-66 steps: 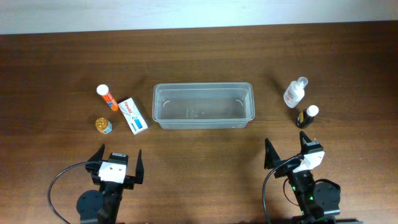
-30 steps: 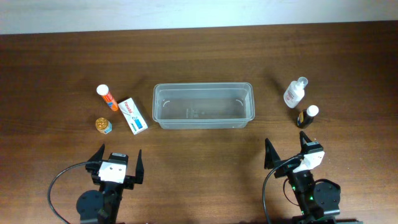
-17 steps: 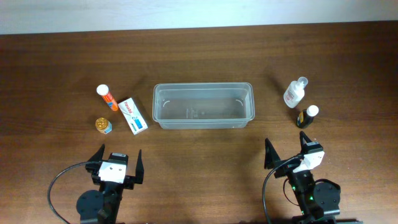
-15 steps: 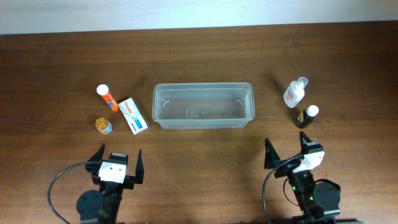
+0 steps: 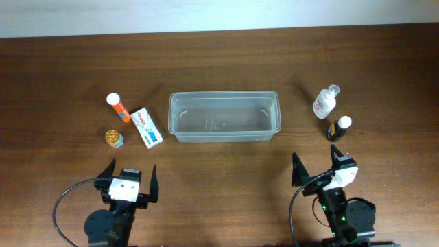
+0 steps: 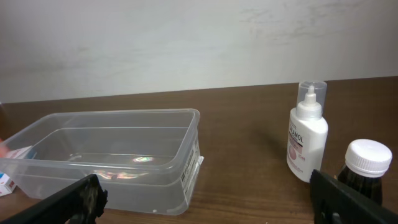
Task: Pack container
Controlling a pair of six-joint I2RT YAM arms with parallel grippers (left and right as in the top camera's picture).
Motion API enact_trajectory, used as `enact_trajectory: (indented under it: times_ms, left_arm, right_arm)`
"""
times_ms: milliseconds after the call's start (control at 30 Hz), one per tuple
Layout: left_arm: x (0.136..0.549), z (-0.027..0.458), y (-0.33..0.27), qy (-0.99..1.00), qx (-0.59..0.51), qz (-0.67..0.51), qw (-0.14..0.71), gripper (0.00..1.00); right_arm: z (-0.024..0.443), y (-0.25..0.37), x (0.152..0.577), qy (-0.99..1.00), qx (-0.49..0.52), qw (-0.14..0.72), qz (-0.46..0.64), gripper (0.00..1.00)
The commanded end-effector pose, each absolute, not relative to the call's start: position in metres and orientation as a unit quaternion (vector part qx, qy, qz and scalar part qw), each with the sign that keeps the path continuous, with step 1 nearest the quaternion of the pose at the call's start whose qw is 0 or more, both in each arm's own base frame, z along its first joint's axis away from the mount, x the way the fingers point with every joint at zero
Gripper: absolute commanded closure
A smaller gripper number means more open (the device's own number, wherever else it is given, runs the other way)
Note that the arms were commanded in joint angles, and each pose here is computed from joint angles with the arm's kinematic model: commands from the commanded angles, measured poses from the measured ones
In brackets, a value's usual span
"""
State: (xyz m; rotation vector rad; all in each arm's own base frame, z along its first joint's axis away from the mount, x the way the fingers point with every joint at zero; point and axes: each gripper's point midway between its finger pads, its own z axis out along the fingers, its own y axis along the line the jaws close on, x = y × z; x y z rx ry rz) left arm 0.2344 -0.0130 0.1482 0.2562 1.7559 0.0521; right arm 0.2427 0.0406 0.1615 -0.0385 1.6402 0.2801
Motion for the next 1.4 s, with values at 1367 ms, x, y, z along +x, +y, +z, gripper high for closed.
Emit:
enact_trajectory:
  times_ms: [1367]
  left_arm:
    - [0.235,0.146,-0.011,0.767,0.107,0.024,0.632,0.01]
  right_arm:
    - [0.255,0.041,0.244,0.800,-0.047,0.590,0.096,0.02]
